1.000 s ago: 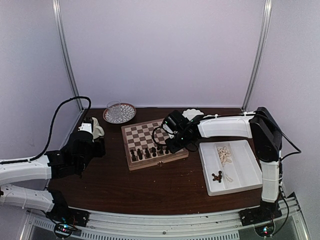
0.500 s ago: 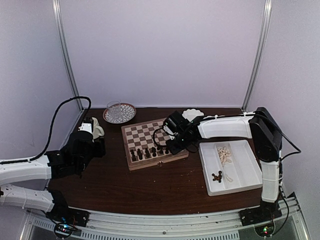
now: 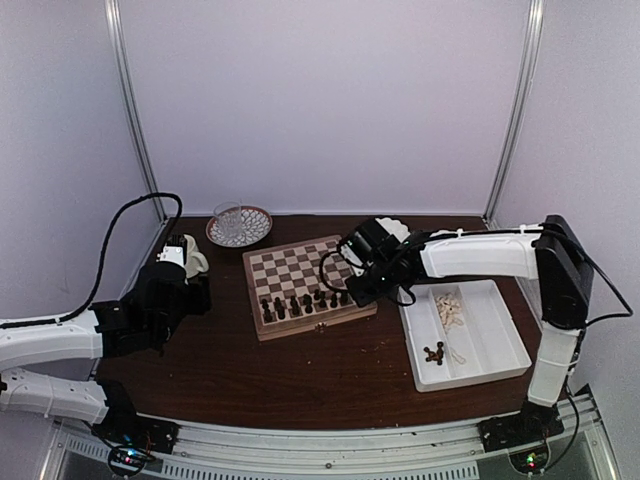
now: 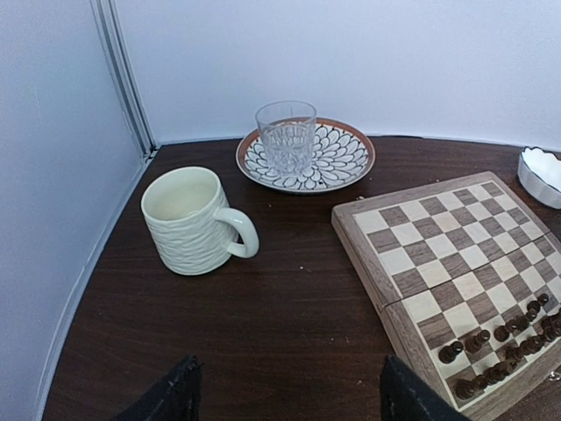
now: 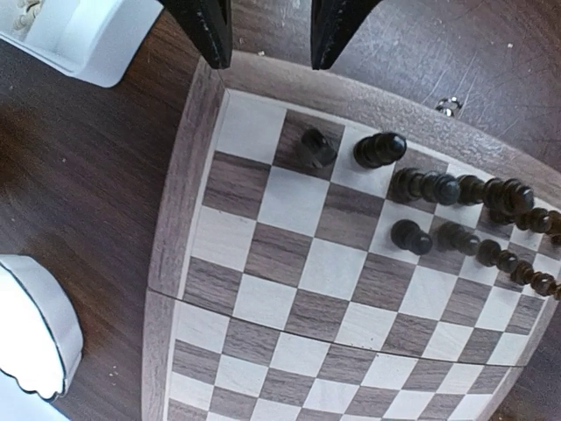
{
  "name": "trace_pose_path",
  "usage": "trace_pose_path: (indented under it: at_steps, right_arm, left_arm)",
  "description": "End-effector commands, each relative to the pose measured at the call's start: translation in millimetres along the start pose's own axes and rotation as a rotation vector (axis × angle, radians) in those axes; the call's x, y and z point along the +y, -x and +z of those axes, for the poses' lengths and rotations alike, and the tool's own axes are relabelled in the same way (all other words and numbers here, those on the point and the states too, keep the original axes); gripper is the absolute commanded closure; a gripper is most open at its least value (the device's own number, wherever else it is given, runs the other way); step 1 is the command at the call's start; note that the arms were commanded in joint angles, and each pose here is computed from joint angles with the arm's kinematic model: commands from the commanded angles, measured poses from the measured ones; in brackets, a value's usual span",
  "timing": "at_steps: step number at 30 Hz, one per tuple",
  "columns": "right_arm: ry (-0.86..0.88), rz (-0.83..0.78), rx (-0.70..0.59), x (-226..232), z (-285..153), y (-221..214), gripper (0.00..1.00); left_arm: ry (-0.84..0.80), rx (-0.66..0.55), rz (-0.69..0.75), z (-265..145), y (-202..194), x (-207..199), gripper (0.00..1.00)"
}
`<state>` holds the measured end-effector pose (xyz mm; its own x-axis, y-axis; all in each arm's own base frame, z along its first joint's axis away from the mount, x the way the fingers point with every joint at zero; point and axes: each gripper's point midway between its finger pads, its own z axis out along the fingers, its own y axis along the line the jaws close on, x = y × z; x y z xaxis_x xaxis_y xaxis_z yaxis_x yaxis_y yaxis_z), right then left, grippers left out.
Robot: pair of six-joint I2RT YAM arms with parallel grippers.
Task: Set up the chess pieces on the board
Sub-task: Place the knight at b8, then pick up the pawn from the storage box.
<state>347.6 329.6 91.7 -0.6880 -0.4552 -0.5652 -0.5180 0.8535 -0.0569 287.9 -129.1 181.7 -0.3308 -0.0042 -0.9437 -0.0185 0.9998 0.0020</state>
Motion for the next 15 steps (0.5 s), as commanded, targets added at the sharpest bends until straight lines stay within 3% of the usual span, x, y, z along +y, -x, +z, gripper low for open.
trace_pose_path:
  at_steps: [1, 5, 11, 15]
  right_arm:
    - [-0.031, 0.042, -0.105, -16, -42, 10, 0.66]
    - [-0.048, 0.054, -0.082, -30, -71, -16, 0.68]
    - [-0.119, 0.091, 0.091, -57, -95, -99, 0.69]
    - [-0.044, 0.139, 0.149, -50, -98, -138, 0.71]
  left_arm:
    - [-0.003, -0.023, -0.016, -1, 11, 0, 0.3]
    - [-0.01, -0.004, 0.014, -2, 10, -1, 0.31]
    - [-0.018, 0.003, 0.02, -3, 9, -2, 0.32]
    - [-0.02, 0.002, 0.021, -4, 10, -1, 0.32]
